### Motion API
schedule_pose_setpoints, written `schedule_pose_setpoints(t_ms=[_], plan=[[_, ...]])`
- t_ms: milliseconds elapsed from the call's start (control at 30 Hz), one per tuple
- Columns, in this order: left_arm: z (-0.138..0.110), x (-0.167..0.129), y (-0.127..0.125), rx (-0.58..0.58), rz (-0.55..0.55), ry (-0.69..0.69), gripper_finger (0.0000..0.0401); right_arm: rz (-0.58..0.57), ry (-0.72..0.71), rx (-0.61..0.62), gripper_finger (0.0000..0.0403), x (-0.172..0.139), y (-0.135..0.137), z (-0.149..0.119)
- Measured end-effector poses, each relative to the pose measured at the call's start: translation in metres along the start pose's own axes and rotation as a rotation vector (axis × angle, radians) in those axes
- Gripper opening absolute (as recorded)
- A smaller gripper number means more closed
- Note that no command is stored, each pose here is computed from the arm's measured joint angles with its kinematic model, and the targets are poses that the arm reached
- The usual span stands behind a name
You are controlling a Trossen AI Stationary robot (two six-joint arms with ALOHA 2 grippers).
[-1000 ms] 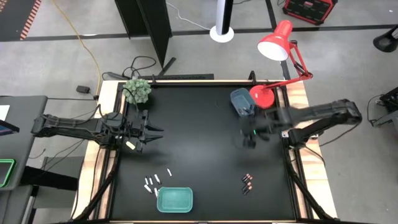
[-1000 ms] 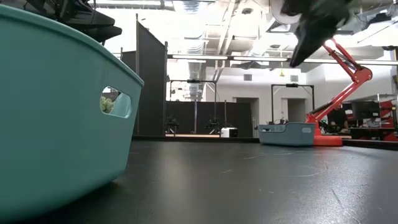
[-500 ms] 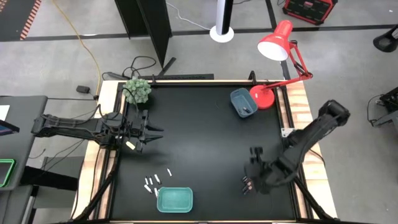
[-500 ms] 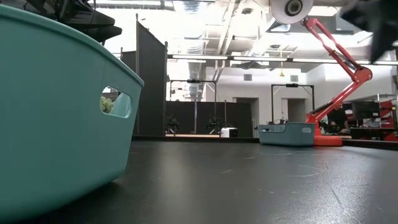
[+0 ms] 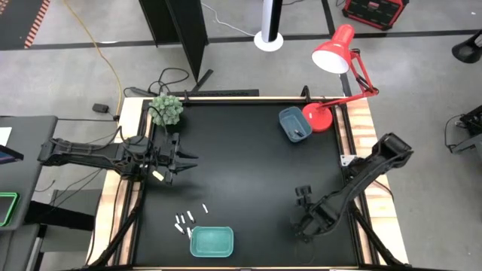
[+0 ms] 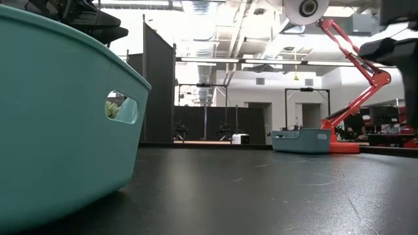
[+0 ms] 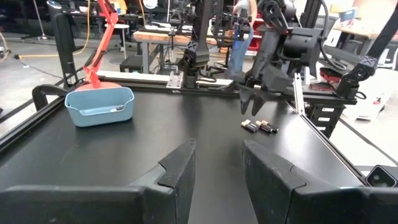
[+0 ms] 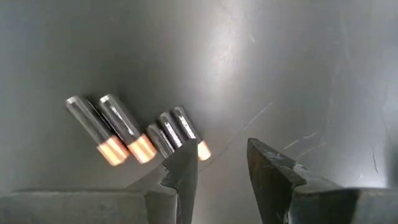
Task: Sort batteries
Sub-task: Put the silver battery into the green bin
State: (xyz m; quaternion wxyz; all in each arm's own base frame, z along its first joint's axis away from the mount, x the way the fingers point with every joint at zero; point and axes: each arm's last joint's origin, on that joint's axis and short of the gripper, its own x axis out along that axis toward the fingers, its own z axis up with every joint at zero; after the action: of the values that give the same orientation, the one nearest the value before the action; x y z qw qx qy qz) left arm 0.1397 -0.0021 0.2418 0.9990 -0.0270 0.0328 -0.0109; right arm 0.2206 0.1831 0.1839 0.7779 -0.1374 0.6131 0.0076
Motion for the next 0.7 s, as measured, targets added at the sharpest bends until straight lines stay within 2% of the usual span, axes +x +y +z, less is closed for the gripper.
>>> schedule_pose_setpoints(t_ms=[400,700], plan=[[0.0,0.0,0.0,0.002,0.0,0.001,0.0125,0.079,0.02,-0.097,0.015,0.007,-0.015,0.012],[0.0,0.0,0.0,0.006,0.0,0.001,0.0125,0.097,0.024,-0.104,0.0163,0.007,-0.018,0.013]])
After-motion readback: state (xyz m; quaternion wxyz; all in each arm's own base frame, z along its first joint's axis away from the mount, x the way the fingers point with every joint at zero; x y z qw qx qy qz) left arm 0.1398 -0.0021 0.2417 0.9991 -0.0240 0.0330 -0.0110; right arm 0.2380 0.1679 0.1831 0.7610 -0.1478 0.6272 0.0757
